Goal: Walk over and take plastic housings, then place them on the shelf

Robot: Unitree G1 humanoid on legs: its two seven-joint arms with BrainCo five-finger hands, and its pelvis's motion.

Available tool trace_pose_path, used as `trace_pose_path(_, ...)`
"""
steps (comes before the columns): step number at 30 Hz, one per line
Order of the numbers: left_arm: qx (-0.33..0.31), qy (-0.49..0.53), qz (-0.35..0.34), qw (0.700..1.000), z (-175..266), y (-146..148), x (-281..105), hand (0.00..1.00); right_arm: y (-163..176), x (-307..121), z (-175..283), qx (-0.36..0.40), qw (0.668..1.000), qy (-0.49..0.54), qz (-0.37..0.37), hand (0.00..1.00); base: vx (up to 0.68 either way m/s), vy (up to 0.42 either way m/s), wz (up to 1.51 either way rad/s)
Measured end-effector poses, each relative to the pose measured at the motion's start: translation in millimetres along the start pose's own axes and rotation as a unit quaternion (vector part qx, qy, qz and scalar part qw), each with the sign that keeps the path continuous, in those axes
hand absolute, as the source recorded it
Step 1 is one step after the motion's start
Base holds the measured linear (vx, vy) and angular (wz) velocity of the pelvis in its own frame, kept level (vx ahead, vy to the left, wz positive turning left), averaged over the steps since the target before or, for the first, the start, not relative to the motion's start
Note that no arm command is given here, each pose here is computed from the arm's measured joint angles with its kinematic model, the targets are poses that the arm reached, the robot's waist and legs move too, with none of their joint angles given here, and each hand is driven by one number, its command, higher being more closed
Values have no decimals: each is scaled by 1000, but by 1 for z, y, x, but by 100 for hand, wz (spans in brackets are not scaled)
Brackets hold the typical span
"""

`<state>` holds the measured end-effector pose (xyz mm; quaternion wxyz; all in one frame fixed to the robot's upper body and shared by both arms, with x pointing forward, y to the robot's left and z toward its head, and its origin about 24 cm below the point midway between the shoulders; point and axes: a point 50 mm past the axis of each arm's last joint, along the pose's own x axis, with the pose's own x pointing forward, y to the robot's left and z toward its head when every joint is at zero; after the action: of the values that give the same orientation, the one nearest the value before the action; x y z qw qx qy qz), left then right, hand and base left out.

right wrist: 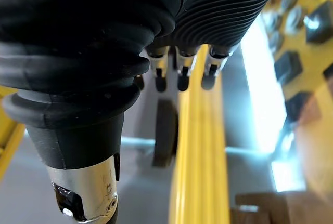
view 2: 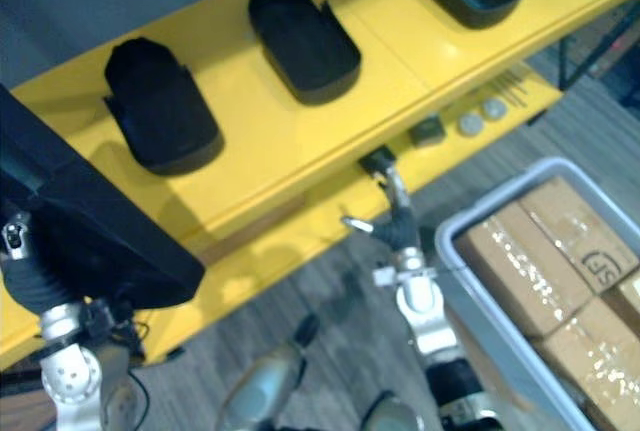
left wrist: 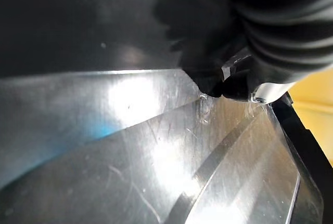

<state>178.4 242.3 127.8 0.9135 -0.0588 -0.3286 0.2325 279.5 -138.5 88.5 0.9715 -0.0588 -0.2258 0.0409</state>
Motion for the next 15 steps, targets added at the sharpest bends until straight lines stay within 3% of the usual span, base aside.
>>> trace_pose_path(7,23,-12,27,999,1,-3,1,100,0,-7,8,17,999,-25,-21,0,-135,-13,-17)
trace_pose_path(15,94,-41,93,990,10,21,1,100,-9,-19,13,50,995,-33,-81,0,18,63,9)
